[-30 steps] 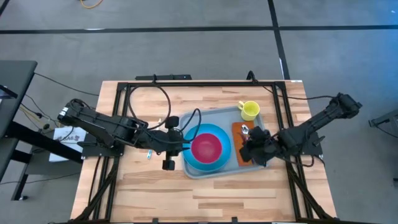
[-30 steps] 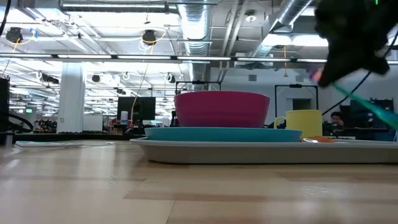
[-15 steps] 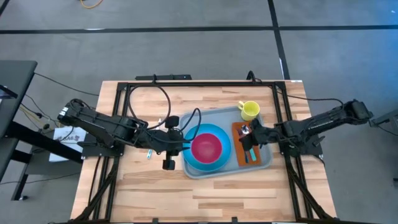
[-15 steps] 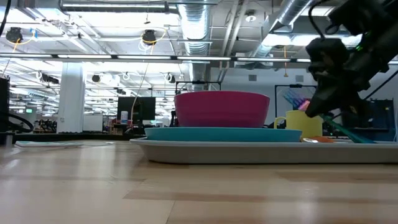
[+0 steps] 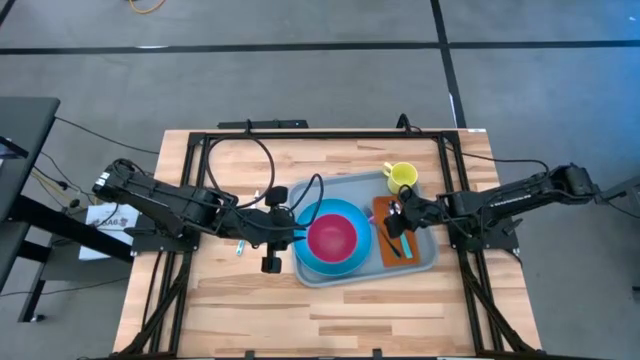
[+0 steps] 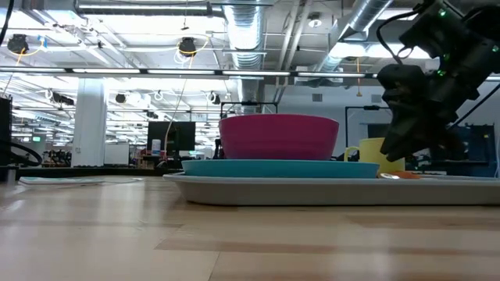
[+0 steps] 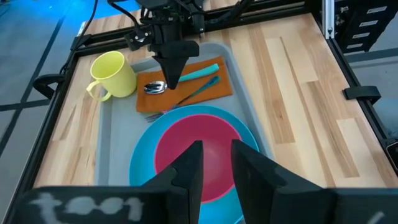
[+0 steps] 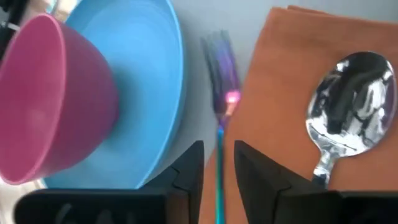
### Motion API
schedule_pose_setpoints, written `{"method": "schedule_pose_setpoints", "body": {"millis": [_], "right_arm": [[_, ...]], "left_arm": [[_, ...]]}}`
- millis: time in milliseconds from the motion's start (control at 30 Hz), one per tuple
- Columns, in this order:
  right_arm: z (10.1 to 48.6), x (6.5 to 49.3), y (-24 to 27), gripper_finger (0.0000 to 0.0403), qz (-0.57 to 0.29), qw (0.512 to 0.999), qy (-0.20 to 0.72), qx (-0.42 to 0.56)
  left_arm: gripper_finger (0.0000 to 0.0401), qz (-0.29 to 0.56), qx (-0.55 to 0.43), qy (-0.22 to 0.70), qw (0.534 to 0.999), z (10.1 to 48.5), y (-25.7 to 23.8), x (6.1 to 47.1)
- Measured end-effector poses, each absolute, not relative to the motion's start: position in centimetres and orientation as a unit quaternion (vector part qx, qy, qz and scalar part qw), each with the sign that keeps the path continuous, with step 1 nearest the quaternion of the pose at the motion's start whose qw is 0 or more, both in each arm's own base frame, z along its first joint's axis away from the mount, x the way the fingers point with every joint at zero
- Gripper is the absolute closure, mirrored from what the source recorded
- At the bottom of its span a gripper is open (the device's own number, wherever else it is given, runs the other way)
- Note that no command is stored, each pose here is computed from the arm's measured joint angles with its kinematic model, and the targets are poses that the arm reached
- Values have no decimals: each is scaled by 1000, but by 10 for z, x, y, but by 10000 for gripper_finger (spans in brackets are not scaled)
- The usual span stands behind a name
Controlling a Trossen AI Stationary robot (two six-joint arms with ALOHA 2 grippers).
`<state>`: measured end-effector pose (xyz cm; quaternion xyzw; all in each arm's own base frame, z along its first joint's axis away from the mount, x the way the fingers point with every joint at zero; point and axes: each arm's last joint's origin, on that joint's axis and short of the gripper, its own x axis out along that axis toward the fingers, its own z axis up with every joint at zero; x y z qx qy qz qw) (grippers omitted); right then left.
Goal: Set up tray
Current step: Put the blue fork on the brown napkin to the left of the green spoon
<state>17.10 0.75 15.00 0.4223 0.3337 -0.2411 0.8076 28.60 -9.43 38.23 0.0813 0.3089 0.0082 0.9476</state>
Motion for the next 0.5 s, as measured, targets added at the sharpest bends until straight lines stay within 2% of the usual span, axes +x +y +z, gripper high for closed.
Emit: {"method": "schedule_pose_setpoints", "body": {"millis": [367,500], "right_arm": [[144,170,9,291,-253,797,356,417],[138,176,12,289,-247,813,366,379]], "left_arm": [[328,8,81,309,948,382,-94,286],[328,8,81,309,947,382,-94,286]]}}
